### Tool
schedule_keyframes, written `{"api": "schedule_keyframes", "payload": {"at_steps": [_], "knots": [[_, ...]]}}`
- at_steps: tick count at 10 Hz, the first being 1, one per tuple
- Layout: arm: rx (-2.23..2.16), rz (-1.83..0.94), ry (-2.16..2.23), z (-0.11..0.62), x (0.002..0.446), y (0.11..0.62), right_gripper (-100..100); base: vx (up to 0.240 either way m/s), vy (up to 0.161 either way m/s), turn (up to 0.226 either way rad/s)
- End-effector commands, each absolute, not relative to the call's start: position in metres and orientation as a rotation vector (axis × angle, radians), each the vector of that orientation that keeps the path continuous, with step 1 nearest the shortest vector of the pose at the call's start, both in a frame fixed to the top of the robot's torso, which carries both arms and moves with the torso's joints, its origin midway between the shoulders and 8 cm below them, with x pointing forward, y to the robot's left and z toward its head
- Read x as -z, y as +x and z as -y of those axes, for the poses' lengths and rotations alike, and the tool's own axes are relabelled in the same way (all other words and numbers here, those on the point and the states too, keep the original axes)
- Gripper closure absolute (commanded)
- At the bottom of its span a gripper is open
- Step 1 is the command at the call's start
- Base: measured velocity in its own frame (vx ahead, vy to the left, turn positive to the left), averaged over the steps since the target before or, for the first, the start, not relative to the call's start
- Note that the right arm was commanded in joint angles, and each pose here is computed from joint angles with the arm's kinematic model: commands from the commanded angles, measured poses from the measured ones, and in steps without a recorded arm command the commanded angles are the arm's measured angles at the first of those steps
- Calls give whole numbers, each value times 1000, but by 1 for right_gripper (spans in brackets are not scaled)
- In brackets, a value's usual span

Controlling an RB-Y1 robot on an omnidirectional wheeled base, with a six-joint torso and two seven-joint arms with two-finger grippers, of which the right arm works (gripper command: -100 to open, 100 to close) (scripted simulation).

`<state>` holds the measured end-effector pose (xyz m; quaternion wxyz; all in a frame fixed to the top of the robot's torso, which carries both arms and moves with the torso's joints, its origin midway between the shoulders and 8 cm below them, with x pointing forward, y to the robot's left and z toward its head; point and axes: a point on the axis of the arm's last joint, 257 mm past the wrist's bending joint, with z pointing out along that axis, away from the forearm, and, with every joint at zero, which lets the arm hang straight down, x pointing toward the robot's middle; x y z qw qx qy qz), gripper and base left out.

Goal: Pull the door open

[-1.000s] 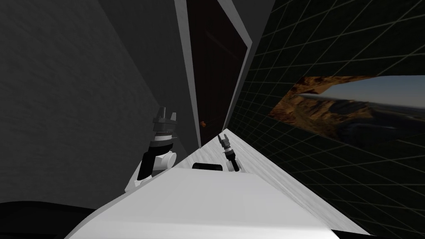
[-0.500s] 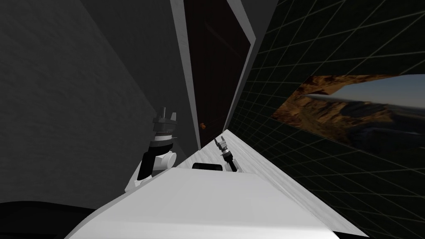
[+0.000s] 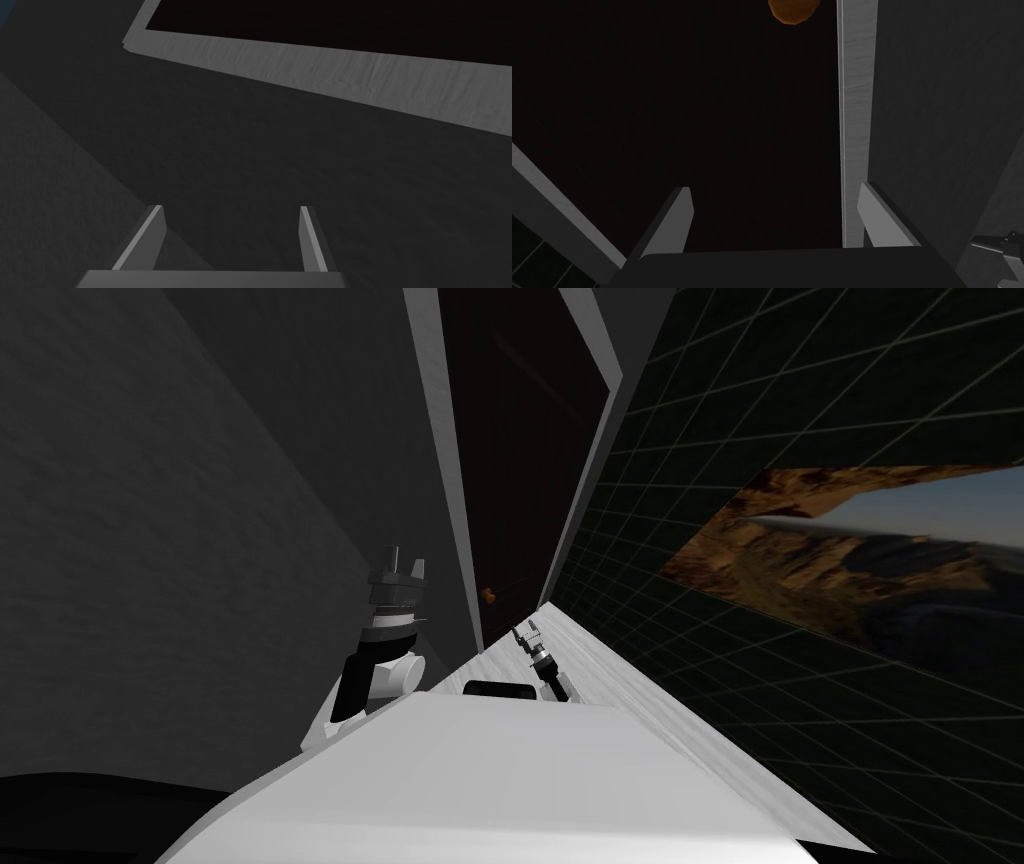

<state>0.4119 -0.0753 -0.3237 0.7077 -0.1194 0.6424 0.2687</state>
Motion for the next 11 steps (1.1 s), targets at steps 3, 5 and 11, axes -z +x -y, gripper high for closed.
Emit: {"api": "schedule_keyframes", "payload": {"at_steps": [3,5,11], "knots": [[-572,-1459,-361,60,349,400,-100,96,9,22],[-563,-1471,-404,54,360,395,-100,101,14,26],[-539,-1502,-539,36,392,377,-100,140,55,49]]}}
